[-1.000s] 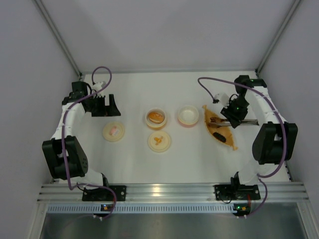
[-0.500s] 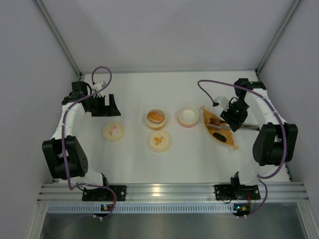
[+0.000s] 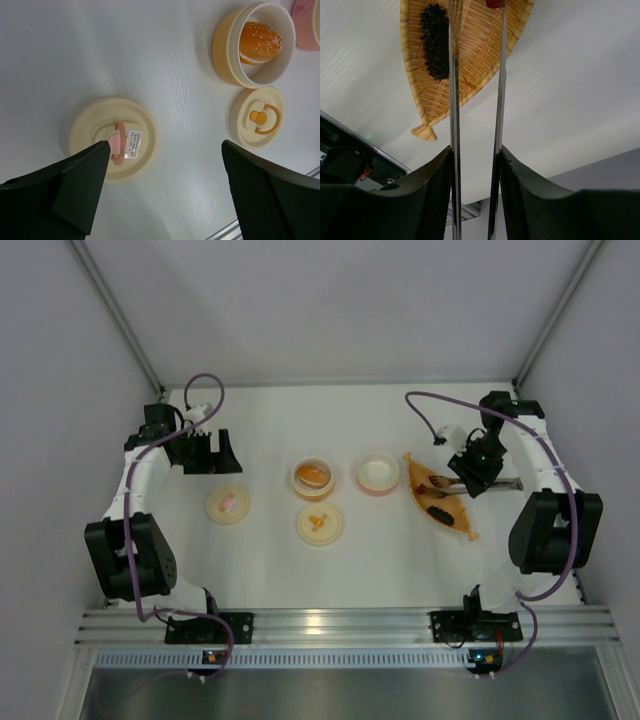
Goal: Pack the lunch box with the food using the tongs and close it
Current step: Pick up the fake food from the plate.
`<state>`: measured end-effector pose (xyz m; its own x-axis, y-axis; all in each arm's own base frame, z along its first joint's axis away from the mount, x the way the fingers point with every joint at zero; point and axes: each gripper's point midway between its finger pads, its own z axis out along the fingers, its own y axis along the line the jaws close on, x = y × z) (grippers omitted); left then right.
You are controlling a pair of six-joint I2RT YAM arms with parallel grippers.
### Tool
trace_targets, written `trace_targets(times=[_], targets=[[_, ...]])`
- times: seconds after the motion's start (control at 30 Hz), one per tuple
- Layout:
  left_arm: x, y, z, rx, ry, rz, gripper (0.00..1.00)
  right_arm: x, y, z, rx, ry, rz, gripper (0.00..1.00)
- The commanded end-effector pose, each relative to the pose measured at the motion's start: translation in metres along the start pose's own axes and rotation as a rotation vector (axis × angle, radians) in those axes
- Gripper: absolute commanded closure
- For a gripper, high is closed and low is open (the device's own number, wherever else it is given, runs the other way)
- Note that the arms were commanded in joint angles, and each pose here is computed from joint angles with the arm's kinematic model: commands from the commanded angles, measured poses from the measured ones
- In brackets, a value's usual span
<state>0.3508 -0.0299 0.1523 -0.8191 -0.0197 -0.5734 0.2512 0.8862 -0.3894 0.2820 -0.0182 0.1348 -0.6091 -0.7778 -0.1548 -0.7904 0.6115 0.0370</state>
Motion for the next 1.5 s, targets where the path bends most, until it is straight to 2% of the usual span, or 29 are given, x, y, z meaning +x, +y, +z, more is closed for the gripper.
trace_targets(times=[0.0,0.57,1.33,1.47], targets=[[-0.016,-0.001,-0.006,-0.001,-0.057,0.038,0.02,-0.013,-0.004,-0.021,0.039,-0.084,-0.026,0.59],[-0.017,-0.001,-0.005,-0.004,-0.054,0.037,0.02,-0.021,-0.011,-0.005,0.01,-0.09,-0.081,0.58],[-0.019,0.001,-0.003,-0.004,-0.05,0.025,0.02,-0.034,-0.014,0.015,-0.028,-0.123,-0.071,0.58],[-0.02,0.002,-0.004,-0.007,-0.052,0.029,0.02,-0.032,-0.013,0.021,-0.045,-0.116,-0.069,0.6]])
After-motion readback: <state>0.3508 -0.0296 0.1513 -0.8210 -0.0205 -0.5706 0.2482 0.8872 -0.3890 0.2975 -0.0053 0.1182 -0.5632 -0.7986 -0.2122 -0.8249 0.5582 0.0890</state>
